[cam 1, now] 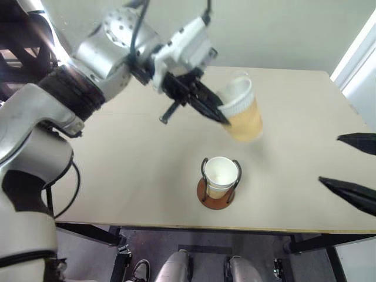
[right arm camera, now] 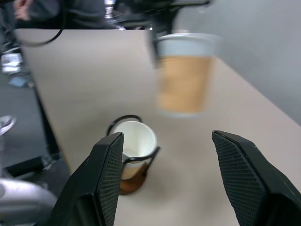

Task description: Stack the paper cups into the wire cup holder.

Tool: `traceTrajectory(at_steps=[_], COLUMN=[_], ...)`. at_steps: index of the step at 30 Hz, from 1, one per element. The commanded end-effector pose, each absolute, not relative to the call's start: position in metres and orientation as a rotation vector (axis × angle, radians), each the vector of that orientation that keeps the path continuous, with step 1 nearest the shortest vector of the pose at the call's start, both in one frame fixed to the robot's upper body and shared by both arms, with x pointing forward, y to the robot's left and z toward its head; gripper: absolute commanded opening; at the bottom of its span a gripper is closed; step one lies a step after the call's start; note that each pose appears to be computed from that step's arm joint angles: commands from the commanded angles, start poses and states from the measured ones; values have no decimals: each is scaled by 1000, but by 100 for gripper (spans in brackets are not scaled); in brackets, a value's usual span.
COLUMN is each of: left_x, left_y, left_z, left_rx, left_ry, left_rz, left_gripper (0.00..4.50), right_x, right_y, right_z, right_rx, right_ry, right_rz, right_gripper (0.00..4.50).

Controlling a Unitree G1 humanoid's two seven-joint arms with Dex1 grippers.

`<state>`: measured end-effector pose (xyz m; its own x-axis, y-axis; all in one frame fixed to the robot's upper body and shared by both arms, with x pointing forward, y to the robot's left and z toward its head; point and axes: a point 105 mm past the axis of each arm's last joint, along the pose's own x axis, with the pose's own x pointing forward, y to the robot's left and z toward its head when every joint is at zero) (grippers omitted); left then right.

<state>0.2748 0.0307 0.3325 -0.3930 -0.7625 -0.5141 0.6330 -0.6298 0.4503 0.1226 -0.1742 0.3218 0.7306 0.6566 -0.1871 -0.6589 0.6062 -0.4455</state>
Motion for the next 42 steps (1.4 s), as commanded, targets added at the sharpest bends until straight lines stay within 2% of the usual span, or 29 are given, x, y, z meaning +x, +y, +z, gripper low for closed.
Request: traceTrajectory(at_steps=[1, 7, 14, 18, 42], left_x=[262, 265, 291, 297, 294], left_y=[24, 20, 35, 41, 36], left_z=[341, 329, 300, 290, 266], left_rx=[921, 989, 1288, 1398, 1432], left_ry=[-272, -227, -73, -18, 33], left_rz=[-2149, -2166, -2086, -2079, -2179], left_gripper=[5, 5, 5, 5, 5], right_x=[109, 100, 89, 88, 89], right_y=[-182, -186, -188, -186, -184], right_z=[329, 322, 321, 321, 310], right_rx=[-497, -482, -473, -468, -466], right_ry=[-43, -17, -3, -1, 13], right_rz=[697, 634, 576, 576, 554], right_gripper=[306, 306, 306, 306, 306])
